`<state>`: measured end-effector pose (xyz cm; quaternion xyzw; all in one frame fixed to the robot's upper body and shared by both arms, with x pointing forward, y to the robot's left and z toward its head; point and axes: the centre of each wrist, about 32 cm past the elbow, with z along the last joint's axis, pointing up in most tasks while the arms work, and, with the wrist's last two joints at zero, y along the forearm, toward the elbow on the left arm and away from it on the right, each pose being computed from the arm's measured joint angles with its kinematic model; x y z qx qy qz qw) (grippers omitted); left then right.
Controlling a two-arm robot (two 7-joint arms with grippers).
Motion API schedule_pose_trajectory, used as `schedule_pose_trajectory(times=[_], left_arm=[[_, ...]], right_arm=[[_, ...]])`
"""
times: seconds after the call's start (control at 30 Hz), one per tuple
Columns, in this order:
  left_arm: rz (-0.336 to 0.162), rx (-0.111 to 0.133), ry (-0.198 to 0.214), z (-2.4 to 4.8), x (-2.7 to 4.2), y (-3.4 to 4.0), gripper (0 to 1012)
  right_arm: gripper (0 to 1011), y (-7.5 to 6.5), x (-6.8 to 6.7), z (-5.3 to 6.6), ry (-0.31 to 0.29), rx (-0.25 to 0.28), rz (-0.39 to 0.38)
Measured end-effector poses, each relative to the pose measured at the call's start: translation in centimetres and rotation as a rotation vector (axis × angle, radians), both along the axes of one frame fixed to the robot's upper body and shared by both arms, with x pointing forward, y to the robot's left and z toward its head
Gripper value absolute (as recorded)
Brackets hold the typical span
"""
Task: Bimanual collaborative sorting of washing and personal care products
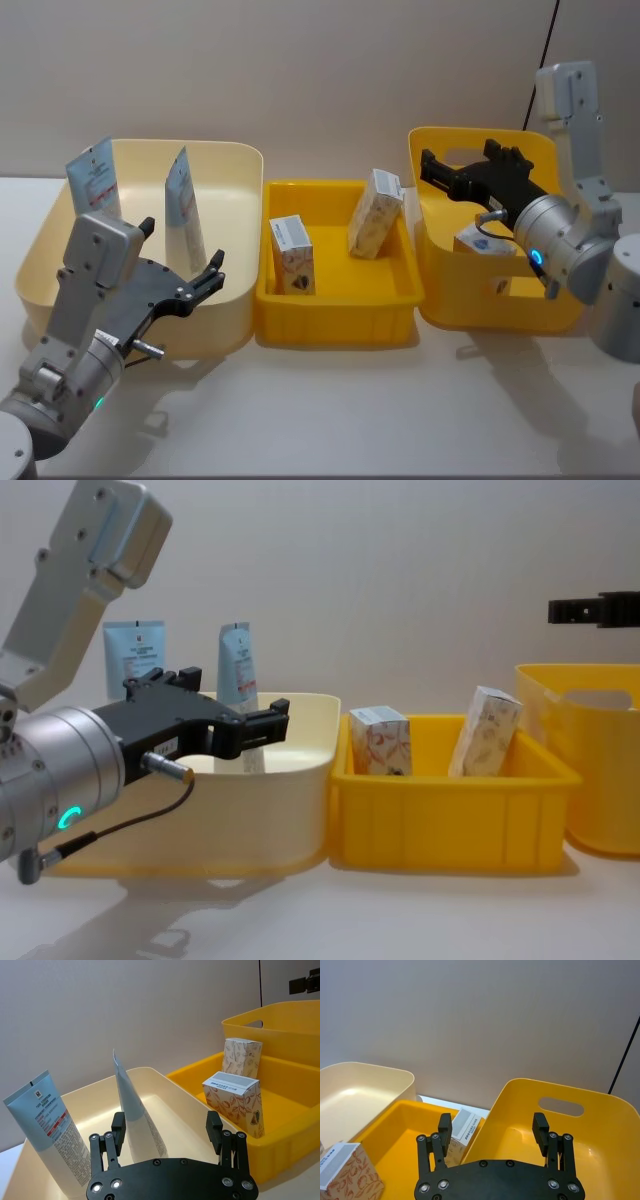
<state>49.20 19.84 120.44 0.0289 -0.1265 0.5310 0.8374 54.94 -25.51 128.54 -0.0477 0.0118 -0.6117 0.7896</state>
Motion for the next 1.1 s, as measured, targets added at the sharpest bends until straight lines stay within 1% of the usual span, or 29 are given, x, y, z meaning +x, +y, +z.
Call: schedule_pose_trajectory(times=[0.7,0.8,0.9,0.97,1.0,1.07,1.1], left_arm=[[0.000,0.001,-0.001,0.08,0.07,0.01,1003],[0.002,0.003,-0.002,0.35,0.34,0.05,1003],[0.005,0.005,-0.003,0.81,0.92,0.11,1003],[0.007,0.005,-0.002,0.97,1.19,0.12,1003],[0.009,0.004,-0.003,1.17,1.53,0.12,1003],[0.012,0.002,-0.003,1.35,1.82,0.10,1003],[0.016,0.000,-0.004,1.55,2.17,0.08,1003]], right_arm=[[1001,0.0,0.0,0.0,0.000,0.000,0.000],[1001,0.0,0.0,0.0,0.000,0.000,0.000],[1001,0.0,0.0,0.0,0.000,0.000,0.000],[1001,0.0,0.0,0.0,0.000,0.000,0.000],[1001,0.0,0.0,0.0,0.000,0.000,0.000],[1001,0.0,0.0,0.0,0.000,0.000,0.000],[1001,0.0,0.0,0.0,0.000,0.000,0.000]])
